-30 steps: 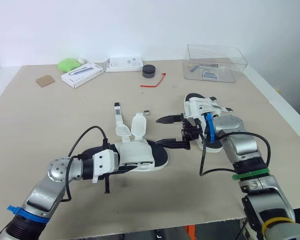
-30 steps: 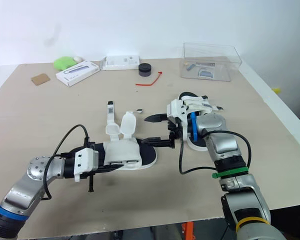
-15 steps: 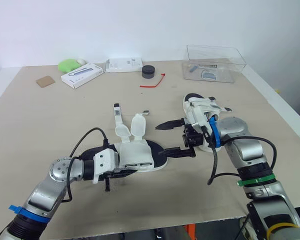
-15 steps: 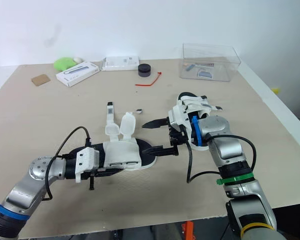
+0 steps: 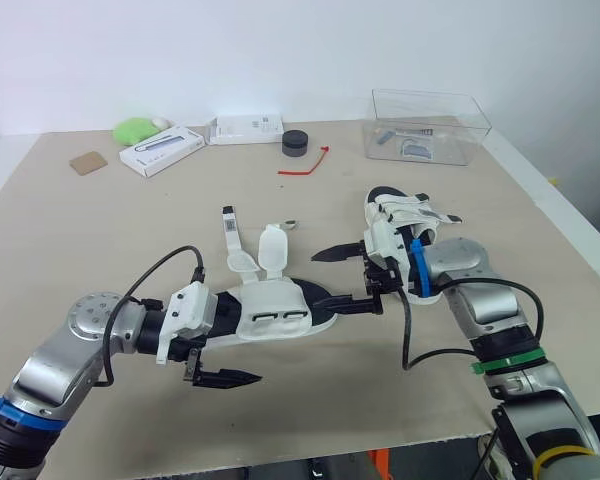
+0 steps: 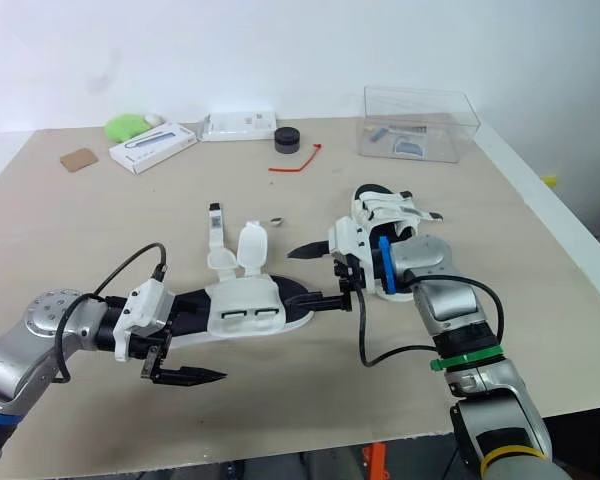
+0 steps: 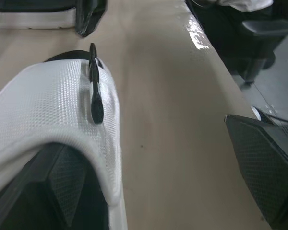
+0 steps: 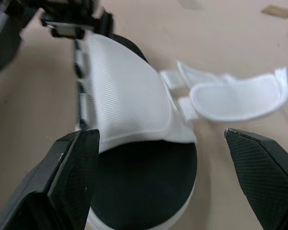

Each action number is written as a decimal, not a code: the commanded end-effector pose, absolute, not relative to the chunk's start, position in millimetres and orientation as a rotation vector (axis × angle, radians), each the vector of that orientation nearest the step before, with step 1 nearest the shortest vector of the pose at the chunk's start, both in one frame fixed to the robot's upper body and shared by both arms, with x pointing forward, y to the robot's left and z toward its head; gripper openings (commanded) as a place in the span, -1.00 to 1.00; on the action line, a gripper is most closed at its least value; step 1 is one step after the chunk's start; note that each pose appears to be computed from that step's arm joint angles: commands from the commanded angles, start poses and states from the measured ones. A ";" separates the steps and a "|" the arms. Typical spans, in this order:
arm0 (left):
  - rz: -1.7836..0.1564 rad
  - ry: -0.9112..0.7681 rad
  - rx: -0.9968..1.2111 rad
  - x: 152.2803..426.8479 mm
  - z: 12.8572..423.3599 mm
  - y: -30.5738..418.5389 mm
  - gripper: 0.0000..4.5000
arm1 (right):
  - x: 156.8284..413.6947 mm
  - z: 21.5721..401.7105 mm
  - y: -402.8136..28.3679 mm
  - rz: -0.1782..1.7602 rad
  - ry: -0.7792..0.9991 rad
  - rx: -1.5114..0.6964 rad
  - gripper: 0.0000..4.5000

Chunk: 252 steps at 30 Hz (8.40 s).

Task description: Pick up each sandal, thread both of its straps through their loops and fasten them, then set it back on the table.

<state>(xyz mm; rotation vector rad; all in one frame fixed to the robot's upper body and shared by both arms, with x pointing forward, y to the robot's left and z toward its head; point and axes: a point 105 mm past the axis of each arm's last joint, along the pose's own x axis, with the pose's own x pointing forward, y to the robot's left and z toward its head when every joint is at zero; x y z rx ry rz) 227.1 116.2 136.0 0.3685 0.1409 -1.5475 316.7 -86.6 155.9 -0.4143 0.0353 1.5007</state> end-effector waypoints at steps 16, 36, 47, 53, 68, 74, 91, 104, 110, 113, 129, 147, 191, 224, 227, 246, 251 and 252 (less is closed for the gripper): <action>-1.403 0.228 0.299 255.0 150.3 162.8 1.00 | 313.0 166.1 -86.3 1.536 -0.015 -0.424 0.76; -0.996 0.326 -0.232 317.0 168.6 173.7 1.00 | 304.1 124.2 -62.2 1.608 0.088 -0.559 -0.97; -0.903 0.465 -0.294 326.8 144.1 181.5 1.00 | 304.4 119.2 -68.4 1.594 0.105 -0.600 -0.97; -0.875 0.576 -0.333 329.3 127.3 178.0 1.00 | 305.4 121.6 -69.6 1.586 0.096 -0.608 -0.97; -0.830 0.666 -0.532 369.5 121.1 152.1 1.00 | 307.2 128.1 -71.5 1.574 0.082 -0.625 -0.97; -0.837 0.685 -0.561 376.1 122.7 149.0 1.00 | 306.4 129.2 -71.2 1.574 0.078 -0.629 -0.97; -0.972 0.757 -0.448 339.7 122.8 167.6 1.00 | 305.4 128.1 -69.6 1.578 0.079 -0.624 -0.97; -1.031 0.738 -0.696 339.4 151.3 161.7 1.00 | 304.2 126.8 -67.2 1.586 0.080 -0.625 -0.97; -1.019 0.763 -0.719 341.5 146.9 155.6 1.00 | 305.7 128.0 -67.8 1.582 0.080 -0.630 -0.97; -1.006 0.769 -0.726 344.1 143.7 153.1 1.00 | 306.2 128.2 -67.9 1.581 0.079 -0.632 -0.97; -0.974 0.664 -0.776 380.1 154.0 130.2 1.00 | 305.9 127.0 -69.5 1.582 0.081 -0.647 -0.97; -0.825 0.527 -0.714 416.2 147.0 129.9 -0.47 | 305.4 126.2 -72.0 1.587 0.094 -0.660 -1.00; -1.367 -1.035 1.357 270.7 174.3 96.2 -0.99 | 306.3 119.6 -77.1 1.598 0.128 -0.695 -1.00; -1.437 0.103 0.590 296.5 178.2 150.9 0.97 | 313.6 119.1 -76.0 1.615 0.129 -0.711 -1.00; -1.402 0.191 0.424 302.8 187.0 151.7 0.97 | 314.0 119.0 -76.0 1.615 0.129 -0.713 -1.00; -1.260 0.030 0.281 338.7 191.8 105.9 0.97 | 312.7 119.6 -78.0 1.607 0.131 -0.719 -1.00; -1.317 0.019 0.378 334.3 180.6 101.2 0.97 | 312.6 120.3 -77.6 1.606 0.128 -0.721 -1.00; -1.331 0.018 0.411 332.5 178.9 102.3 0.97 | 312.5 120.3 -78.2 1.605 0.129 -0.722 -1.00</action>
